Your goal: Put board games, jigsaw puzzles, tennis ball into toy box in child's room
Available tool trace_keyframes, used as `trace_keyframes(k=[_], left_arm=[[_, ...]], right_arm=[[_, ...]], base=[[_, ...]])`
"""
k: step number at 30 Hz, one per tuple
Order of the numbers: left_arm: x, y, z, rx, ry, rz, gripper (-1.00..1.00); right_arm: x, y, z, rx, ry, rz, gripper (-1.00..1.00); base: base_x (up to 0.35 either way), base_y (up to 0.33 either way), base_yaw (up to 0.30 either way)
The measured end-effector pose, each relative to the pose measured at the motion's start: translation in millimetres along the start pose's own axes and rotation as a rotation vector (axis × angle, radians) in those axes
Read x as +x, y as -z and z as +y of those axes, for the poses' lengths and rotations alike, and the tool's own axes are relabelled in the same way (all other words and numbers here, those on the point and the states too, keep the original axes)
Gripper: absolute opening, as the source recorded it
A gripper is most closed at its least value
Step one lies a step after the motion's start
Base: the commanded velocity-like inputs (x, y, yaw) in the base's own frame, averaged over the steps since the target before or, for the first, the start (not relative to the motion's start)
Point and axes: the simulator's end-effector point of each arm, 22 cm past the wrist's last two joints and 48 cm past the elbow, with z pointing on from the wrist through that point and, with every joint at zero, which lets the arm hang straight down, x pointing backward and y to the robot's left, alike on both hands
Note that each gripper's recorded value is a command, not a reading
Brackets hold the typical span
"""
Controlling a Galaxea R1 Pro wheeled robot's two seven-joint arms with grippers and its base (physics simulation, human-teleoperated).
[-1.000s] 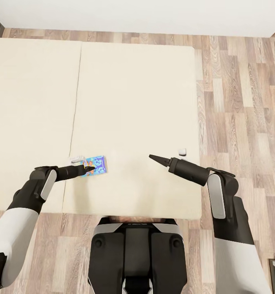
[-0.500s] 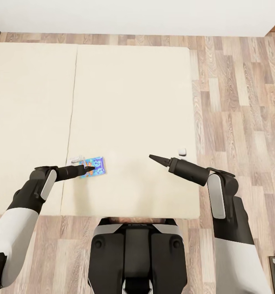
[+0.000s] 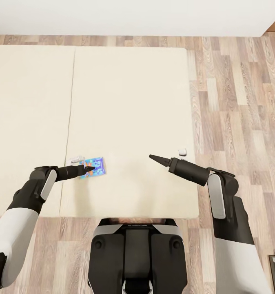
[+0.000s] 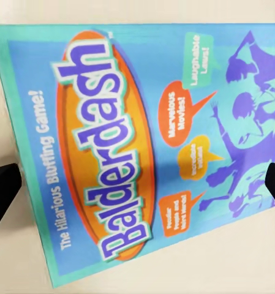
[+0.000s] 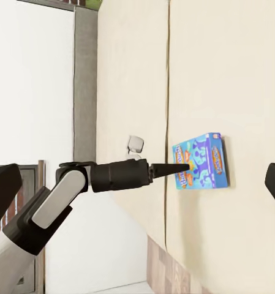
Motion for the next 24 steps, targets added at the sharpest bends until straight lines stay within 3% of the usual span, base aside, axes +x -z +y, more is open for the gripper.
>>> trace_keyframes(k=[24], left_arm=[[-0.3, 0.3, -0.1, 0.0, -0.001, -0.001, 1.0]], right_arm=[[0.2, -0.1, -0.4, 0.003, 0.001, 0.001, 1.0]], base=[[0.0, 0.0, -0.003]])
